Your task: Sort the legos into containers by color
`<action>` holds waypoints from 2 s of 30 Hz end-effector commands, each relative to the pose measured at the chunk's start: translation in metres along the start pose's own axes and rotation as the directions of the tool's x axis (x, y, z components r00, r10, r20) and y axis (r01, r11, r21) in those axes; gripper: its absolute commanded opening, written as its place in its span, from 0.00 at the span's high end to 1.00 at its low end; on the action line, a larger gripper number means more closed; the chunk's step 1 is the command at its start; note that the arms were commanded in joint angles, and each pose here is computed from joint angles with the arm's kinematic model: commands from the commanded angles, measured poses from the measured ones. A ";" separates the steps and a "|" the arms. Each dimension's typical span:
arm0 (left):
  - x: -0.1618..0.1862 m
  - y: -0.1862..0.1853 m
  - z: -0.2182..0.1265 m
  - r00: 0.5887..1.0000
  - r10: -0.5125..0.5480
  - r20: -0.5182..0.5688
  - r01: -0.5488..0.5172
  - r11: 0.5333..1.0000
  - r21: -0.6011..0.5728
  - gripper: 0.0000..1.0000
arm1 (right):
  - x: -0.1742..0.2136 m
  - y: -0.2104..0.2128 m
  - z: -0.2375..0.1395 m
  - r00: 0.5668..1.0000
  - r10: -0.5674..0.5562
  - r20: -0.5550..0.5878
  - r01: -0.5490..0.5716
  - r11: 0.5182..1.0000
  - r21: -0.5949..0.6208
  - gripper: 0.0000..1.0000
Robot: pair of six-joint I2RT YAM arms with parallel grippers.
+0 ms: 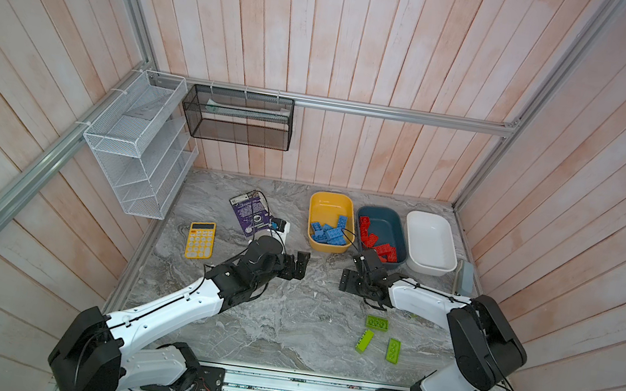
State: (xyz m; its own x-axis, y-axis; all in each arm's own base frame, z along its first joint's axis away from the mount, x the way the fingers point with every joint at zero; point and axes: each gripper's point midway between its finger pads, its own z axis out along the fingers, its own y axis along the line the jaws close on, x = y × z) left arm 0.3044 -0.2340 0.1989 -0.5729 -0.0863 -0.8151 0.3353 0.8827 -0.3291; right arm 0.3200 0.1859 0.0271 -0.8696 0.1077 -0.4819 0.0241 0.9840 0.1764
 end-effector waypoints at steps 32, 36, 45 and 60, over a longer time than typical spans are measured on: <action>0.049 -0.010 -0.001 0.986 0.103 -0.135 -0.095 0.993 0.065 0.00 | -0.163 -0.063 -0.105 0.936 0.172 0.307 -0.170 0.985 -0.035 0.41; 0.056 -0.023 0.009 0.980 0.122 -0.155 -0.107 0.989 0.106 0.00 | -0.185 -0.114 -0.104 0.884 0.322 0.339 -0.318 0.946 -0.069 0.41; 0.090 -0.052 0.031 0.950 0.204 -0.237 -0.168 0.972 0.164 0.00 | -0.211 -0.196 -0.081 0.782 0.488 0.388 -0.514 0.857 -0.043 0.40; 0.113 -0.071 0.047 0.916 0.275 -0.291 -0.221 0.954 0.204 0.01 | -0.226 -0.212 -0.046 0.806 0.472 0.357 -0.509 0.861 0.010 0.10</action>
State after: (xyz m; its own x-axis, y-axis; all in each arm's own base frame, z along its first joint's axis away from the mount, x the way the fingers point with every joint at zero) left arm 0.2475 -0.3154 0.0975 -0.6753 0.2920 -0.6773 0.5706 0.7886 -0.2290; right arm 0.4819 -0.0493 0.1240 -0.5319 0.6128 -0.5844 0.4832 0.7864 0.3848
